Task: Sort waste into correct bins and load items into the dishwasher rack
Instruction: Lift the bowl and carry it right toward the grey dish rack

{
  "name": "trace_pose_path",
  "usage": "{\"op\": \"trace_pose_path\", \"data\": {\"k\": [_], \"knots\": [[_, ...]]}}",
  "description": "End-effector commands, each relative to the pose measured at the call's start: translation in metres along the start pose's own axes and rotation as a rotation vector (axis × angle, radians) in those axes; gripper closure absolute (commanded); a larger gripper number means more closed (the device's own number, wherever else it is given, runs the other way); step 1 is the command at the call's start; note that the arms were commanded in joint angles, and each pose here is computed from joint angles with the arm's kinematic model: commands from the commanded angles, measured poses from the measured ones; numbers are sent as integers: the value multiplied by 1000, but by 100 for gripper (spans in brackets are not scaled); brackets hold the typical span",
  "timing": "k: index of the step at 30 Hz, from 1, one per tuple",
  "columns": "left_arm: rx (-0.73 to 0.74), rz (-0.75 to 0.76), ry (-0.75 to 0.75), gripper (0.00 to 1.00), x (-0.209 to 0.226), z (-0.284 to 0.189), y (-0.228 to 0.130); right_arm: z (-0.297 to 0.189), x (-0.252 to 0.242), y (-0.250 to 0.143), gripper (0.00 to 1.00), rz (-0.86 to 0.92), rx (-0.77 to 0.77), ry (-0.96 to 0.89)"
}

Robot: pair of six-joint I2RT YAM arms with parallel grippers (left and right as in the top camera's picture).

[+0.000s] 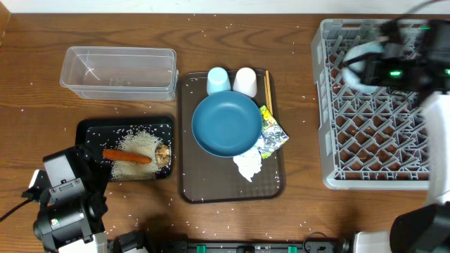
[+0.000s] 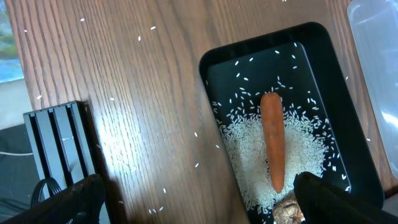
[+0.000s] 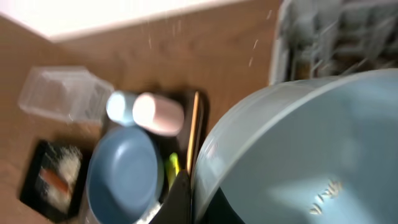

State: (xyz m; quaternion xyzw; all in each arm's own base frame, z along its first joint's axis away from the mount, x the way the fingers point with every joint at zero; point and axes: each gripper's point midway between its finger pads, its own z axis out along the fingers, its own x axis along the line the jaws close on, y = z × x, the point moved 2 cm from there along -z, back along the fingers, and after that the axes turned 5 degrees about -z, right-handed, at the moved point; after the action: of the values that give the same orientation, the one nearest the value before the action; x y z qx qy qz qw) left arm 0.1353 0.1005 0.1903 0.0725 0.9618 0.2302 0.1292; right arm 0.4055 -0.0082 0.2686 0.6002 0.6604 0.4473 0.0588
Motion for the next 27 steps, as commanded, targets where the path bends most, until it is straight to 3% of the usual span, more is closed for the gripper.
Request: {"op": "trace_pose_path", "data": {"k": [1, 11, 17, 27], "knots": [[-14, 6, 0, 2, 0, -3, 4, -9, -3, 11, 99, -16, -75, 213], [-14, 6, 0, 2, 0, -3, 4, 18, -70, 21, 99, 48, -207, 505], [-14, 6, 0, 2, 0, -3, 4, 39, -107, 19, 99, 139, -217, 522], [-13, 6, 0, 2, 0, -3, 4, 32, -128, 21, 99, 176, -245, 511]]}}
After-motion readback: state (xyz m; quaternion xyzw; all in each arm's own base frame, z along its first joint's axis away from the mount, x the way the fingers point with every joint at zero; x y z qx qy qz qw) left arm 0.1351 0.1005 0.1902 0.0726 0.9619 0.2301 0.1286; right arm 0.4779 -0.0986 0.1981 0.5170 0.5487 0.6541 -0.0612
